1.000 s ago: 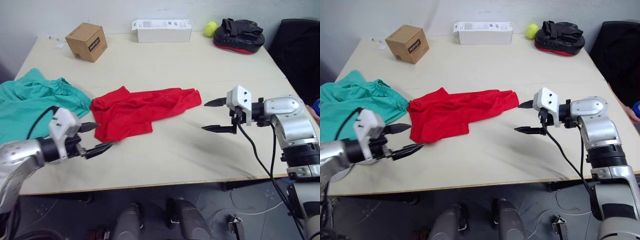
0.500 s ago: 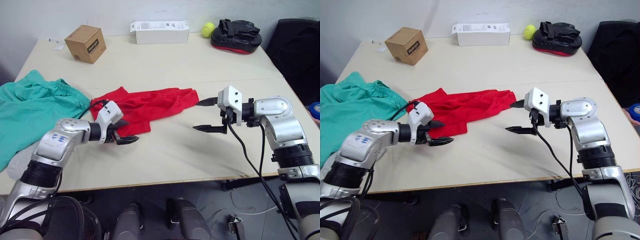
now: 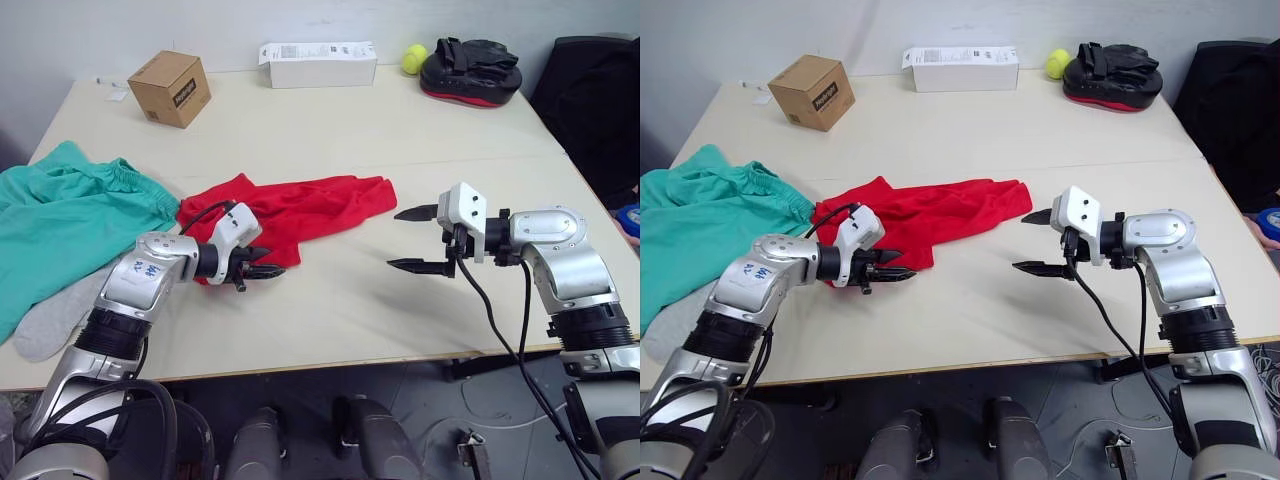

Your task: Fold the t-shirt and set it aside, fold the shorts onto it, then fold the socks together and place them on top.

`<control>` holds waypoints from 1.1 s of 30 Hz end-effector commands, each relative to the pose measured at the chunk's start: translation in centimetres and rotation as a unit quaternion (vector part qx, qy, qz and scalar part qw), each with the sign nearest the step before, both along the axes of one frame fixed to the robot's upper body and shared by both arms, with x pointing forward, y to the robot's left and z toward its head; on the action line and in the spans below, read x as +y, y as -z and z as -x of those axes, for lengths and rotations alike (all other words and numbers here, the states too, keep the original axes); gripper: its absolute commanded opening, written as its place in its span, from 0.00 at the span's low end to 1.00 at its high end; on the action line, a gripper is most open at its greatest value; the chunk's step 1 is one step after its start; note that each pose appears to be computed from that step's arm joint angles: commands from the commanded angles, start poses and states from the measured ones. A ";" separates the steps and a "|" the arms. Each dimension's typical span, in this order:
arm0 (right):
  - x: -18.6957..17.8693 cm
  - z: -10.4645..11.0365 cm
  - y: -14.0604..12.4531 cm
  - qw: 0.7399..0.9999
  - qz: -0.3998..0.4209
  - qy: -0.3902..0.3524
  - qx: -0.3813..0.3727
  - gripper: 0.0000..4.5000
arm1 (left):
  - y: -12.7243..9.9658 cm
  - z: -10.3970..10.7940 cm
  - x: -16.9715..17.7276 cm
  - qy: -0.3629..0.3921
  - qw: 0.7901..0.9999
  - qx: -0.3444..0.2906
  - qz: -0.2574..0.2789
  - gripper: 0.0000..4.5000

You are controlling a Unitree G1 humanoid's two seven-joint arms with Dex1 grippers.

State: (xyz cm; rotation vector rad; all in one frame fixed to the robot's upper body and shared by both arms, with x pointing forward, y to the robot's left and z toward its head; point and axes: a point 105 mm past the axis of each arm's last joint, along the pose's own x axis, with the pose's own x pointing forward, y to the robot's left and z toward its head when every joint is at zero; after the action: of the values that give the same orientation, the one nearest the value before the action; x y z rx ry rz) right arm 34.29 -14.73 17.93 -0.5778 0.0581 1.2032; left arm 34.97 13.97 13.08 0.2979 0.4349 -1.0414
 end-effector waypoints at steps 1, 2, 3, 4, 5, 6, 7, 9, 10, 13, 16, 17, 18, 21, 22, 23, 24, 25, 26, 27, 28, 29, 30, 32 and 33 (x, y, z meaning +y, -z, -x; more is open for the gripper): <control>-0.5 0.2 -1.8 0.999 -0.014 0.005 -0.033 1.00 | -1.1 -0.8 -0.3 0.001 1.000 -0.014 0.008 0.44; -0.4 0.2 -1.8 0.999 -0.014 0.006 -0.034 1.00 | -1.1 -1.0 -0.5 0.001 1.000 -0.012 0.009 0.44; -0.4 0.2 -1.8 0.999 -0.014 0.007 -0.036 1.00 | -1.0 -1.2 -0.8 0.002 1.000 -0.010 0.012 0.44; -0.4 0.1 -1.8 0.999 -0.014 0.008 -0.036 1.00 | -1.0 -1.2 -1.0 0.006 1.000 -0.007 0.017 0.41; -0.4 0.1 -1.8 0.999 -0.013 0.009 -0.037 1.00 | -0.9 -1.1 -1.1 0.012 1.000 -0.005 0.020 0.37; -0.5 0.0 -1.7 0.999 -0.009 0.010 -0.039 1.00 | -0.9 -0.9 -1.3 0.020 1.000 -0.001 0.022 0.32; -0.5 -0.2 -1.7 0.999 -0.005 0.013 -0.041 1.00 | -0.7 -0.7 -1.4 0.027 0.999 0.004 0.023 0.26; -0.6 -0.7 -1.6 0.999 0.006 0.020 -0.048 1.00 | -0.3 0.0 -1.5 0.042 0.999 0.018 0.020 0.10; -0.6 -1.0 -1.7 0.998 0.009 0.024 -0.051 1.00 | -0.1 0.3 -1.4 0.048 0.998 0.024 0.015 0.03; -0.4 -2.2 -2.1 0.997 0.012 0.037 -0.062 1.00 | 0.8 1.6 -0.8 0.065 0.997 0.039 -0.002 0.01; 0.0 -2.9 -2.2 0.997 0.019 0.036 -0.066 1.00 | 1.1 2.9 0.0 0.081 0.996 0.044 -0.014 0.01; 0.0 -3.0 -2.1 0.997 0.024 0.032 -0.067 1.00 | 1.1 3.4 0.3 0.088 0.995 0.045 -0.017 0.01; 0.2 -3.0 -2.0 0.997 0.034 0.025 -0.070 1.00 | 1.0 4.3 0.6 0.101 0.994 0.049 -0.019 0.01; 0.3 -3.3 -1.5 0.995 0.059 0.011 -0.078 1.00 | 1.1 6.7 1.7 0.127 0.989 0.072 -0.035 0.01; 0.3 -3.4 -1.4 0.995 0.065 0.009 -0.081 1.00 | 1.2 7.5 2.1 0.137 0.987 0.078 -0.041 0.01; 0.3 -3.5 -1.3 0.994 0.069 0.006 -0.082 1.00 | 1.3 8.2 2.6 0.143 0.985 0.084 -0.050 0.01; 0.4 -3.6 -1.2 0.994 0.074 0.003 -0.084 1.00 | 1.4 8.9 3.1 0.146 0.983 0.091 -0.060 0.01; 0.5 -3.7 -1.2 0.993 0.077 0.000 -0.084 1.00 | 1.5 9.4 3.5 0.149 0.982 0.093 -0.067 0.01; 0.5 -3.8 -1.1 0.993 0.081 -0.005 -0.085 1.00 | 1.5 9.8 3.9 0.149 0.981 0.095 -0.074 0.01; 0.7 -3.8 -1.1 0.993 0.085 -0.010 -0.085 1.00 | 1.6 10.3 4.3 0.153 0.980 0.098 -0.082 0.01; 0.8 -3.9 -1.1 0.992 0.089 -0.014 -0.085 1.00 | 1.6 10.7 4.7 0.156 0.979 0.101 -0.089 0.01; 0.9 -3.9 -1.0 0.992 0.094 -0.020 -0.084 1.00 | 1.7 11.1 5.1 0.158 0.977 0.106 -0.097 0.01; 1.0 -3.9 -0.9 0.991 0.101 -0.028 -0.085 1.00 | 1.8 11.6 5.5 0.161 0.975 0.110 -0.104 0.01; 1.1 -3.9 -0.7 0.989 0.113 -0.038 -0.086 1.00 | 1.9 12.3 6.0 0.168 0.973 0.114 -0.113 0.01; 1.1 -3.9 -0.6 0.988 0.119 -0.043 -0.086 1.00 | 2.0 12.6 6.2 0.171 0.971 0.117 -0.116 0.01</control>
State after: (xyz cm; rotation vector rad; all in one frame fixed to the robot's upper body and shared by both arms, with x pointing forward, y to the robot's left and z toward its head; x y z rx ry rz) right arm 38.16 -13.76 17.68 -0.8653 0.0614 1.2228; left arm 22.82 20.40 10.19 0.4337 0.7707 -1.3362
